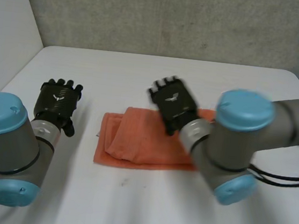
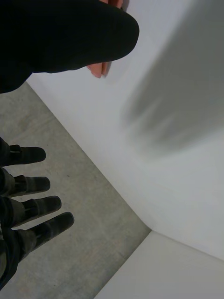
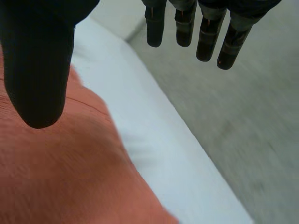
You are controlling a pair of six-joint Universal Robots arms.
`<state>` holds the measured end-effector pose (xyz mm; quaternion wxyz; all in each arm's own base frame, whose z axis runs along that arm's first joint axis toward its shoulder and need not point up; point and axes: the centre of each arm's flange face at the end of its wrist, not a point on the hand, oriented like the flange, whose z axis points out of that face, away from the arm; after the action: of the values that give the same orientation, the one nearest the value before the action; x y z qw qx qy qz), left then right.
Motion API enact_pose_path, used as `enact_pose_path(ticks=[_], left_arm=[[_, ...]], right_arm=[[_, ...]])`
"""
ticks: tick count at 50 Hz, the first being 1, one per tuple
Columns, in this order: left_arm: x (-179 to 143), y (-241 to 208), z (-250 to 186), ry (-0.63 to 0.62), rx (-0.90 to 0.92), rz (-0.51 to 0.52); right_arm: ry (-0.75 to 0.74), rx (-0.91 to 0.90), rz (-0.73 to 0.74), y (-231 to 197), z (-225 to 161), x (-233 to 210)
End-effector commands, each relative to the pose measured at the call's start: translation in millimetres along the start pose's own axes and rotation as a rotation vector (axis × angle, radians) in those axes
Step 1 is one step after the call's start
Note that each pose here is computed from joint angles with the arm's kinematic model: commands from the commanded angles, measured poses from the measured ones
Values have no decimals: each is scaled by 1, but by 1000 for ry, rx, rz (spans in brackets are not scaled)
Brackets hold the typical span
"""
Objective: Fold the laundry
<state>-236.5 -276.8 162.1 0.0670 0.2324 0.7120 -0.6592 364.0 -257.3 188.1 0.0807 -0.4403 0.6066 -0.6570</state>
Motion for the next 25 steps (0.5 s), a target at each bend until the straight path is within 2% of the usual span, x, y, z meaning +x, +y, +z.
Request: enact_pose_path(ticks=[1,2,8,18,21,25], left_arm=[[11,-6,-5,33,21,3],[15,-9,-7,48,34,2],[31,-20,-11,117,83,6],[44,-27,-17,163,112,6],[44,-26,-19,162,107,5],[40,-24,-19,153,101,1]], right_arm=[[96,-215,239,52,-31,53],[92,-283,269,73,-41,58],[88,-369,336,111,-57,71],[74,-394,374,145,-53,72],[94,-362,355,141,-49,78],[180,-205,273,101,-37,107]])
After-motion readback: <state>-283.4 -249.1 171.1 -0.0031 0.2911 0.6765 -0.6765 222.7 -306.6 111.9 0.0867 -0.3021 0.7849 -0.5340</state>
